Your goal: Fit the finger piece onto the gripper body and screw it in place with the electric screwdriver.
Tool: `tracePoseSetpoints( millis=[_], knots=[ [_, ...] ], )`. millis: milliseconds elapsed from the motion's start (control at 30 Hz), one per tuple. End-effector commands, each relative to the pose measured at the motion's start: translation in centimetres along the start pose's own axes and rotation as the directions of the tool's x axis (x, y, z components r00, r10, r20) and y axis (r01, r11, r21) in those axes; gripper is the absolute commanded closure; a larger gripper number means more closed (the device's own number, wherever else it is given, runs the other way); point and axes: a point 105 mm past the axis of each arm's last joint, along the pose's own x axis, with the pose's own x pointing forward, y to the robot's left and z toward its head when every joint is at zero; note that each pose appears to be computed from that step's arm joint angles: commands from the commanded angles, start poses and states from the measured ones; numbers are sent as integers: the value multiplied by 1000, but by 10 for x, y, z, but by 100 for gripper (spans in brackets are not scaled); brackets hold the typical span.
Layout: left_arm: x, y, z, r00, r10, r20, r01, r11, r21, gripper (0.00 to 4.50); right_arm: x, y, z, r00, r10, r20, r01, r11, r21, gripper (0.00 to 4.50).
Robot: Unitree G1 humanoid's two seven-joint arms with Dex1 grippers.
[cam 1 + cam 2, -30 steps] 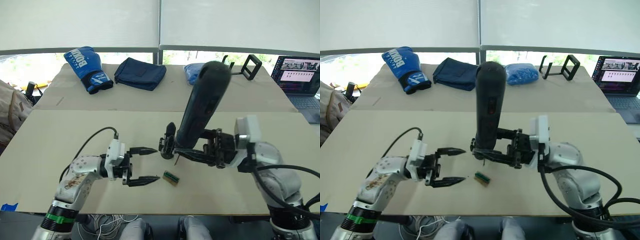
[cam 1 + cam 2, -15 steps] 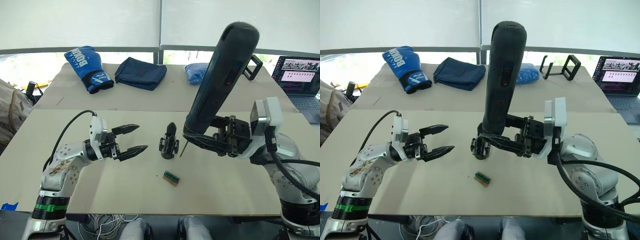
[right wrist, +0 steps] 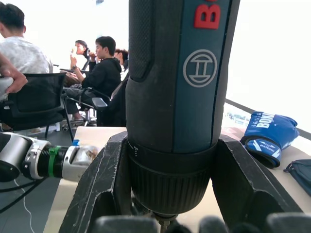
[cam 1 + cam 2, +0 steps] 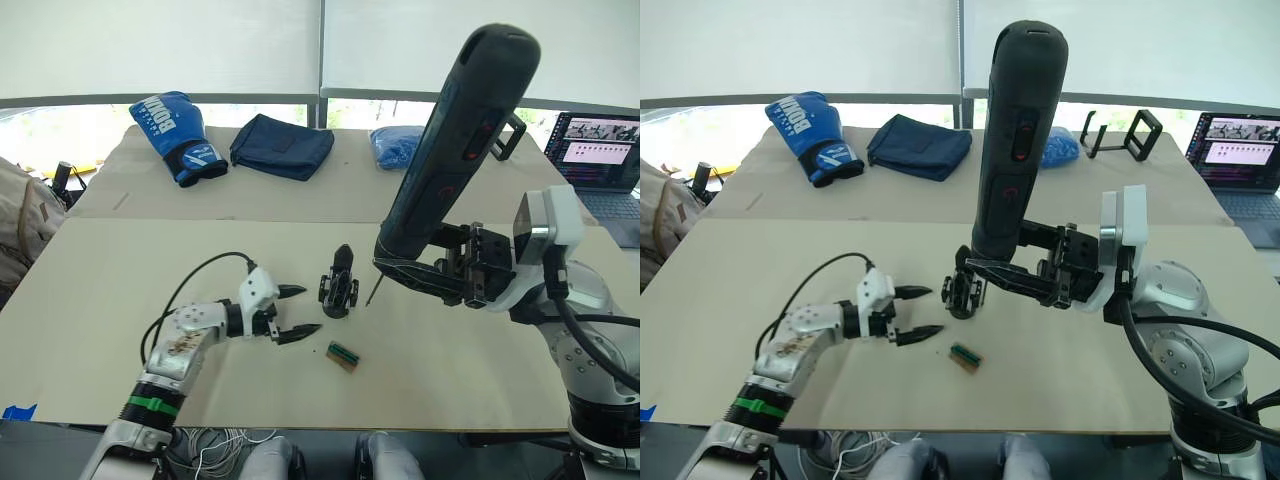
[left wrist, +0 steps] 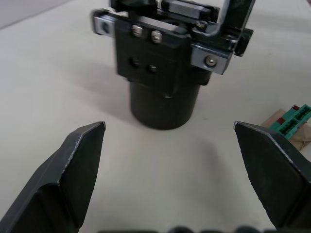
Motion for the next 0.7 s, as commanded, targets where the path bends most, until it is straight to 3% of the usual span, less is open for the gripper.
tracePoseSetpoints(
  millis=[33, 233, 533, 633, 700],
  knots=[
    [11, 2, 8, 1000, 3, 14, -3, 999, 39, 3, 1, 0, 16, 1000, 6, 29, -4, 998, -61, 256],
    [30, 3, 14, 998, 23, 55, -24, 1000, 19, 3, -1, 1, 15, 1000, -1, 18, 2, 998, -58, 256],
    [34, 3, 6, 999, 37, 24, -37, 999, -2, 3, -2, 2, 13, 1000, -11, 11, 12, 998, -55, 256],
    [34, -2, 5, 1000, 4, 27, -3, 1000, -10, 83, -2, 3, 12, 1000, -13, 8, 13, 998, -54, 256],
    [31, -3, 6, 999, -32, 27, 31, 999, 8, 174, -2, 3, 11, 1000, -14, 6, 14, 999, -52, 256]
  ],
)
